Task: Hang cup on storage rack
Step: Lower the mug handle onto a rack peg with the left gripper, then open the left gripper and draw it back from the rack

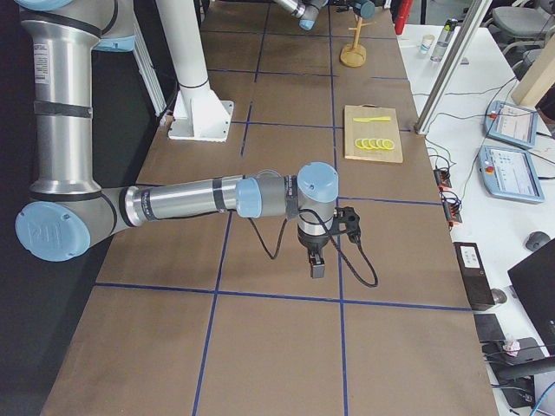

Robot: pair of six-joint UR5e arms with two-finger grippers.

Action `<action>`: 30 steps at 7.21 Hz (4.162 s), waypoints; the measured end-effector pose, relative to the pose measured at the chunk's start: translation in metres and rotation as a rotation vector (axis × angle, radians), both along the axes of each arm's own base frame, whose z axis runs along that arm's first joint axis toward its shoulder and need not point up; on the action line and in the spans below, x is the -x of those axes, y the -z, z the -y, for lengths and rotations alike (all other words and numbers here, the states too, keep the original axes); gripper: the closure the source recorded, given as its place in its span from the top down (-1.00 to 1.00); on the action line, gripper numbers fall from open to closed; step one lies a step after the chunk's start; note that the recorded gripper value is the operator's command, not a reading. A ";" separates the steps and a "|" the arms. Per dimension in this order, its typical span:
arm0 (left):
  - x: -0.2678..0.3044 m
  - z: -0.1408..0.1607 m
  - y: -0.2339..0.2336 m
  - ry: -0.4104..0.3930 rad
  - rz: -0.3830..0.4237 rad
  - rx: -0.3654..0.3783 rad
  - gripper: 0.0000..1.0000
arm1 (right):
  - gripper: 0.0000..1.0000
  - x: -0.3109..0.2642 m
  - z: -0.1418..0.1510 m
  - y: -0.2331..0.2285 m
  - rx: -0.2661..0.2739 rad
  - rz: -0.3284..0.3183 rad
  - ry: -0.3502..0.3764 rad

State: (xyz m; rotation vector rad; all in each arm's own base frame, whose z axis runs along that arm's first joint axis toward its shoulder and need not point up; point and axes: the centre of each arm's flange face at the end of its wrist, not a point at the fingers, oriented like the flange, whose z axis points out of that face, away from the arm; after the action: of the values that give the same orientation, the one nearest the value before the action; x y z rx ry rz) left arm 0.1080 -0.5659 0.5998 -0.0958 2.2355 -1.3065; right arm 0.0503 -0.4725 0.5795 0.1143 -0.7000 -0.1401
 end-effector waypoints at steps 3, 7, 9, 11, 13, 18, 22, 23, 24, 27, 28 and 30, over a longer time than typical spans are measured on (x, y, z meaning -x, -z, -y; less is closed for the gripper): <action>-0.008 -0.003 -0.007 -0.014 0.009 0.013 1.00 | 1.00 -0.002 -0.003 0.008 -0.014 -0.003 -0.005; -0.006 -0.018 -0.009 -0.027 0.008 -0.004 1.00 | 1.00 -0.002 -0.004 0.006 -0.009 -0.004 -0.006; 0.000 -0.040 0.002 -0.062 0.086 -0.108 1.00 | 1.00 -0.002 -0.005 0.005 -0.005 -0.003 -0.007; 0.015 -0.053 0.014 -0.127 0.204 -0.223 1.00 | 1.00 -0.002 -0.006 0.003 0.000 -0.002 -0.007; 0.042 -0.054 0.036 -0.206 0.422 -0.371 1.00 | 1.00 -0.002 -0.006 0.000 0.006 -0.002 -0.007; 0.093 -0.043 0.031 -0.173 1.060 -0.842 1.00 | 1.00 -0.002 -0.005 -0.011 0.028 -0.002 -0.007; 0.130 -0.014 -0.006 -0.090 1.559 -1.095 1.00 | 1.00 -0.002 -0.006 -0.021 0.049 0.001 -0.006; 0.140 -0.004 -0.021 -0.100 1.704 -1.122 1.00 | 1.00 -0.002 -0.006 -0.022 0.050 0.002 -0.006; 0.146 0.008 -0.036 -0.138 1.849 -1.146 1.00 | 1.00 -0.002 -0.005 -0.022 0.050 0.002 -0.006; 0.160 0.037 -0.055 -0.423 2.115 -1.160 1.00 | 1.00 -0.002 -0.005 -0.022 0.048 0.002 -0.005; 0.163 0.041 -0.055 -0.553 2.097 -1.115 1.00 | 1.00 -0.002 -0.006 -0.022 0.048 0.002 -0.004; 0.168 0.036 -0.076 -0.814 1.973 -0.968 1.00 | 1.00 -0.002 -0.006 -0.023 0.050 0.004 -0.004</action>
State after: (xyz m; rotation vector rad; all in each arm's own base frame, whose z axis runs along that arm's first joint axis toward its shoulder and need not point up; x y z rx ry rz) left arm -0.0595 -0.6017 0.6754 0.4121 0.5860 0.3840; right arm 0.0519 -0.4664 0.6020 0.0680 -0.7069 -0.1189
